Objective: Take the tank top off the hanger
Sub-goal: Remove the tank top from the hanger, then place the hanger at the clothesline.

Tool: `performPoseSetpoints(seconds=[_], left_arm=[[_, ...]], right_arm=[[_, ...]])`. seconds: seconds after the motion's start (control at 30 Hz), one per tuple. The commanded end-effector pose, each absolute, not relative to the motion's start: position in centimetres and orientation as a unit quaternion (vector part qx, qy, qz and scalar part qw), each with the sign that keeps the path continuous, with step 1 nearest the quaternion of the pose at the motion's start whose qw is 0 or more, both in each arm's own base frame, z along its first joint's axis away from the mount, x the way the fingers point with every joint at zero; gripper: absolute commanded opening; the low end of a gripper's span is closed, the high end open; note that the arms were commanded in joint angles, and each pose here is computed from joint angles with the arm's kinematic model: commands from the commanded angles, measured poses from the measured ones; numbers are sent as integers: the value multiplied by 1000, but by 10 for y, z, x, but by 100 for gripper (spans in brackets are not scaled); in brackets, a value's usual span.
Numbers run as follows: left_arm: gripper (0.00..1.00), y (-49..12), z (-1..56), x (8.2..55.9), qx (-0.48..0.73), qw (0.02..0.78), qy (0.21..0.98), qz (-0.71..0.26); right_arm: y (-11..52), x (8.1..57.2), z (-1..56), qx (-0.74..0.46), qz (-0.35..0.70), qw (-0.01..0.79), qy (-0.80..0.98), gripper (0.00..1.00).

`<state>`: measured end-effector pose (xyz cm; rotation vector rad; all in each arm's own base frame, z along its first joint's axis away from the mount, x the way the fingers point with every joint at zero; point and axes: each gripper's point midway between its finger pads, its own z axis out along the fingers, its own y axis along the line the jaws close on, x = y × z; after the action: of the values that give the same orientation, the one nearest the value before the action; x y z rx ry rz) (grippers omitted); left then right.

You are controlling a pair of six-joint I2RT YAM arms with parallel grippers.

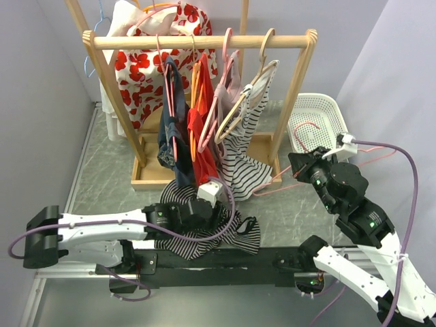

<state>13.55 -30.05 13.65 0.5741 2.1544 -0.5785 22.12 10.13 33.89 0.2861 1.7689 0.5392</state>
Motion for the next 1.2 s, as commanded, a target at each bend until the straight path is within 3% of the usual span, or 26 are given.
performPoseSetpoints(seconds=[0.0,0.03,0.17,0.23,0.3,0.4,0.43,0.53,0.73,0.87,1.17], left_arm=[[51,-303,90,128,221,361,882,-206],[44,-308,81,126,222,350,886,-210],[36,-323,29,115,250,299,900,-192],[30,-328,30,120,248,312,901,-173],[36,-332,42,124,249,324,895,-176],[53,-351,92,133,249,359,875,-208],[65,-351,111,138,244,378,867,-213],[80,-350,167,143,231,417,844,-248],[87,-334,258,136,222,487,767,-354],[89,-333,283,119,250,518,697,-429],[87,-352,305,103,302,537,626,-478]], right_arm=[[91,216,359,136,238,614,740,0],[91,215,359,137,239,613,740,0],[89,213,360,139,239,613,741,0],[90,212,360,136,239,611,742,0],[89,211,360,137,239,610,743,0],[88,210,360,136,239,611,742,0],[87,210,358,137,238,610,743,0],[88,210,354,139,236,606,747,0],[93,212,347,140,242,595,753,0],[121,208,354,120,312,574,747,0],[176,192,361,69,435,496,748,0]])
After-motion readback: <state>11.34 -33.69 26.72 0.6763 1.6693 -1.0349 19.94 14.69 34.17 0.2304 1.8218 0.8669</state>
